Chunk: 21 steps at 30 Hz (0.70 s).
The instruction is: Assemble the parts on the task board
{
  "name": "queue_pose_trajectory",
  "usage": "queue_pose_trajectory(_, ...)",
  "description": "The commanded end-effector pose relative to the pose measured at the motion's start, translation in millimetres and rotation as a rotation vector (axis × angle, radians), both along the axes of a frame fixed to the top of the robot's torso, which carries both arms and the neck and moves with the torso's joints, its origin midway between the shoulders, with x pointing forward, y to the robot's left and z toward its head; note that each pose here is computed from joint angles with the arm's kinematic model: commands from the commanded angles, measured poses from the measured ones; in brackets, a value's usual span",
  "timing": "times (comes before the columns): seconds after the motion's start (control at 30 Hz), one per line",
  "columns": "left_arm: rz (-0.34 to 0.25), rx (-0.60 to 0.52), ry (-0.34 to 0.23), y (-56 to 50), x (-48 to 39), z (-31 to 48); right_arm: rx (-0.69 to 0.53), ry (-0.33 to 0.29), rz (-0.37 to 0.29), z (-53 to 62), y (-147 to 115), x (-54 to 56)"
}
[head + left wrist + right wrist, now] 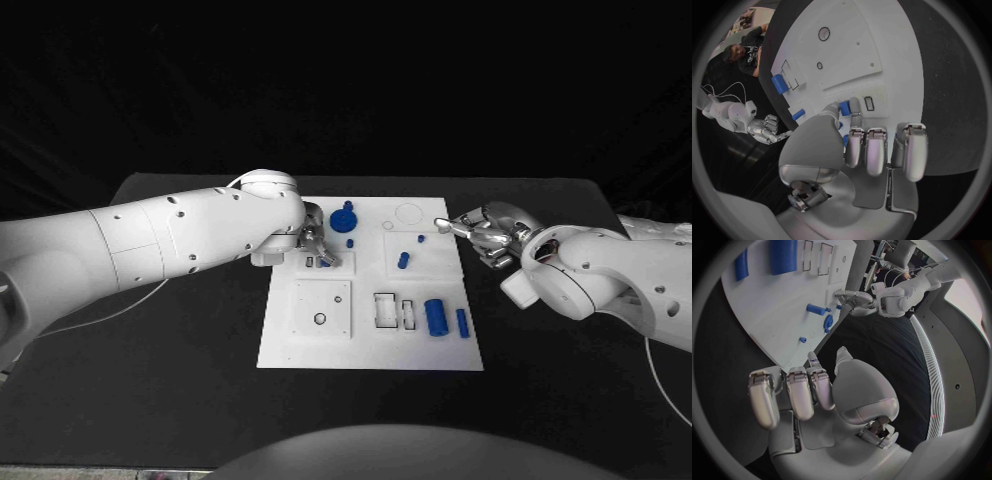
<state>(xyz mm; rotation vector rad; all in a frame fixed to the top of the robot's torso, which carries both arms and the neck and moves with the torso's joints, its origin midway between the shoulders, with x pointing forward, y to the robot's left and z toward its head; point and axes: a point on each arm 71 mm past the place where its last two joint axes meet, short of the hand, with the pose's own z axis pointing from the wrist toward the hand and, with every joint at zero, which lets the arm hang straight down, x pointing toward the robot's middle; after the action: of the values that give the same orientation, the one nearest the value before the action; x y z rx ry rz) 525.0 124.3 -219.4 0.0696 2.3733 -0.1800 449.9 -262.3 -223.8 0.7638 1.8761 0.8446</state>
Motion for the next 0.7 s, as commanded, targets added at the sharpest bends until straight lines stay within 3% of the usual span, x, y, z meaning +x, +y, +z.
queue_pose_trajectory(0.03,-0.004,0.007,0.009,-0.5,-0.9,-2.2,0.0,0.007,0.016,-0.7,1.6,-0.8)
queue_pose_trajectory(0.37,0.012,-0.002,-0.016,1.9,1.7,-1.1,-0.001,0.008,0.015,-0.8,0.9,-0.8)
queue_pose_trajectory(0.7,0.029,-0.057,-0.081,3.2,4.2,2.9,-0.001,0.008,0.016,-1.0,1.0,-0.8)
